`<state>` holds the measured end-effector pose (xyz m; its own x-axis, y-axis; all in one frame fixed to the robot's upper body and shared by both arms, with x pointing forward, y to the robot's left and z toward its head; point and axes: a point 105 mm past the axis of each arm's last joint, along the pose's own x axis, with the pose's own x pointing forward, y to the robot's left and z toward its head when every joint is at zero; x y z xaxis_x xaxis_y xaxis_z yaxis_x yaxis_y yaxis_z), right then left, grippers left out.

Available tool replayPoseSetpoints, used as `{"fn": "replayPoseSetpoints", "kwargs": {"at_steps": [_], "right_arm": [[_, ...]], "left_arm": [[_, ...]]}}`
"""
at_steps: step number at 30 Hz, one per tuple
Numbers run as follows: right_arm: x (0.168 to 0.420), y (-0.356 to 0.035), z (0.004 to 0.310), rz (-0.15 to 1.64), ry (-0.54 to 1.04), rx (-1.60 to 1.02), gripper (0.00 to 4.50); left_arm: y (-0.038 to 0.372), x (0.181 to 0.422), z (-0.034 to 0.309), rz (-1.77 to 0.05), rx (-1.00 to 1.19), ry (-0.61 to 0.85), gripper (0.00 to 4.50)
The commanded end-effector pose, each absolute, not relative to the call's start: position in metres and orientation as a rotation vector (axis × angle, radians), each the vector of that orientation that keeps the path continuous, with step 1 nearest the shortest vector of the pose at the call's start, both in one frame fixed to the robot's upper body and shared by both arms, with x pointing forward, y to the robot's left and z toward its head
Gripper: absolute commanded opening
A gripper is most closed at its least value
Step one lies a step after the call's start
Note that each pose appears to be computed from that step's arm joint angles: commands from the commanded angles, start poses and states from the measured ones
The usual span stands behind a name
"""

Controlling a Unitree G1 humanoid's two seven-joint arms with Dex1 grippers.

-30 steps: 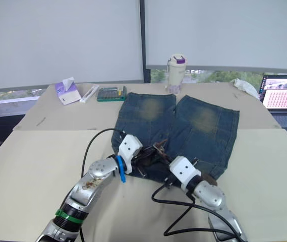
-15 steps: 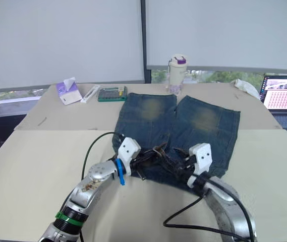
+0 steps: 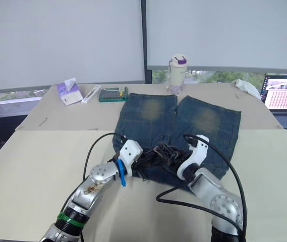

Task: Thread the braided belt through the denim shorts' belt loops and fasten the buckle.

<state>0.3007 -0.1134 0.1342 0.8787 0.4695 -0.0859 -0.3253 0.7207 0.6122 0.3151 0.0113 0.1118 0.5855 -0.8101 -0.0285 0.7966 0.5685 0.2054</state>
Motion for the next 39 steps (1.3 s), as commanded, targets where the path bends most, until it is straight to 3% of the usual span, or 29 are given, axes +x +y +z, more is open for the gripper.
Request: {"fn": "replayPoseSetpoints", "kwargs": {"at_steps": [1,9,12,16,22,28,34,39], "right_arm": [[0.300,-0.111,0.141,0.454,0.234,0.644,2.69],[0.301,-0.113,0.142,0.437,0.230,0.670,0.05],[0.301,-0.115,0.142,0.431,0.229,0.672,0.00],[0.299,-0.124,0.142,0.419,0.227,0.670,0.00],[0.292,-0.141,0.149,0.437,0.206,0.685,0.00],[0.285,-0.167,0.161,0.455,0.170,0.701,0.00],[0.279,-0.189,0.176,0.482,0.146,0.709,0.00],[0.277,-0.219,0.173,0.406,0.182,0.594,0.00]], "left_arm": [[0.009,0.313,0.118,-0.950,0.214,-0.119,0.00],[0.009,0.309,0.117,-0.983,0.180,-0.111,0.00],[0.012,0.300,0.116,-1.063,0.063,-0.051,1.07],[0.030,0.304,0.113,-1.007,0.150,-0.070,2.35],[0.074,0.305,0.113,-0.977,0.099,-0.057,4.37],[0.107,0.320,0.111,-0.855,0.006,-0.034,4.44],[0.115,0.323,0.096,-0.810,0.009,0.011,4.44],[0.120,0.321,0.086,-0.792,0.033,0.045,4.44]]}}
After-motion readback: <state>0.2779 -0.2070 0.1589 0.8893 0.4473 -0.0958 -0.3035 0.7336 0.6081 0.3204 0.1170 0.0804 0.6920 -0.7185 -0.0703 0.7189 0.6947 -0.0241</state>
